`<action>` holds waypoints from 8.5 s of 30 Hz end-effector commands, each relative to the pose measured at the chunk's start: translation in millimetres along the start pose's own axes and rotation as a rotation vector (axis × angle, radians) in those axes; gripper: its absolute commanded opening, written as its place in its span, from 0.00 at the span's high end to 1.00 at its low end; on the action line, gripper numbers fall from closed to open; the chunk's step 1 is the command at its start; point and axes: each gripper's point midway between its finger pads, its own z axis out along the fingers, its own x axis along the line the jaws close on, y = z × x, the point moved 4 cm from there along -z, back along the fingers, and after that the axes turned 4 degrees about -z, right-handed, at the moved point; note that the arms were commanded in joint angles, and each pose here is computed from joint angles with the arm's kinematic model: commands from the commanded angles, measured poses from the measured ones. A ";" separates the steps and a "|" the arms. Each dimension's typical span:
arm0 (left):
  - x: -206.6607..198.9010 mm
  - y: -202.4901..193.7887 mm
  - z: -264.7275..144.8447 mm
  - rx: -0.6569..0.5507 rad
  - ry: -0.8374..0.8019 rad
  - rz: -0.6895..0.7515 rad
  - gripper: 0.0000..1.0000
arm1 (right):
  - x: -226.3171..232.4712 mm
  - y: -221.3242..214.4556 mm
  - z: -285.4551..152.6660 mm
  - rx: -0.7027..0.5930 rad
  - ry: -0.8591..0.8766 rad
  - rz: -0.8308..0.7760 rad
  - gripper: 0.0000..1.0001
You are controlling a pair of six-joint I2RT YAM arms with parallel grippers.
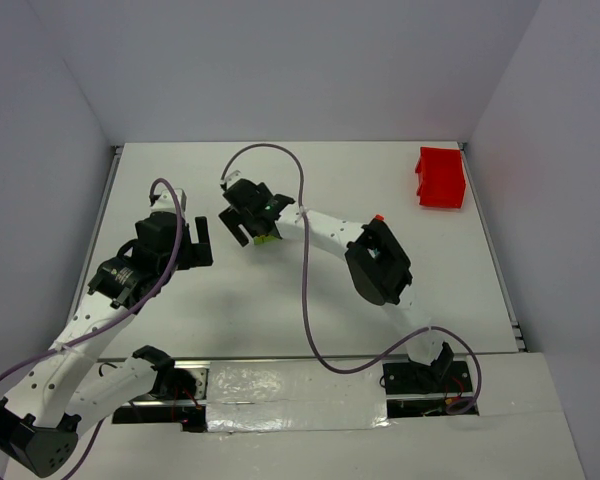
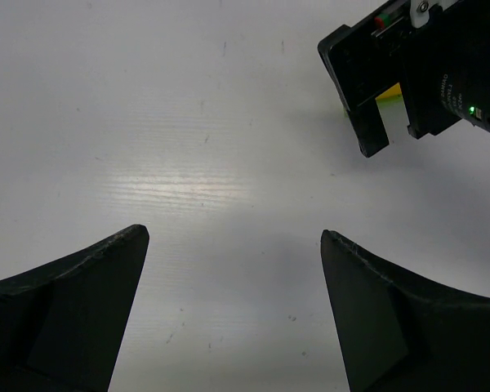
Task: Build the wood block tower
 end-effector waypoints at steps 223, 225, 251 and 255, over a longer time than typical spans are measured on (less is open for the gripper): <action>-2.3 3.8 0.9 -0.019 -0.020 0.001 0.01 | -12.7 -7.8 11.2 0.093 0.103 0.363 0.18; -2.3 3.8 0.9 -0.019 -0.020 0.001 0.00 | -11.7 -8.8 12.1 0.094 0.102 0.363 0.18; -2.4 3.7 0.9 -0.019 -0.021 0.003 0.01 | -9.6 -15.8 19.8 0.114 0.099 0.344 0.10; -2.6 3.4 1.2 -0.017 -0.022 0.003 0.01 | -10.2 -15.0 19.1 0.111 0.096 0.348 0.09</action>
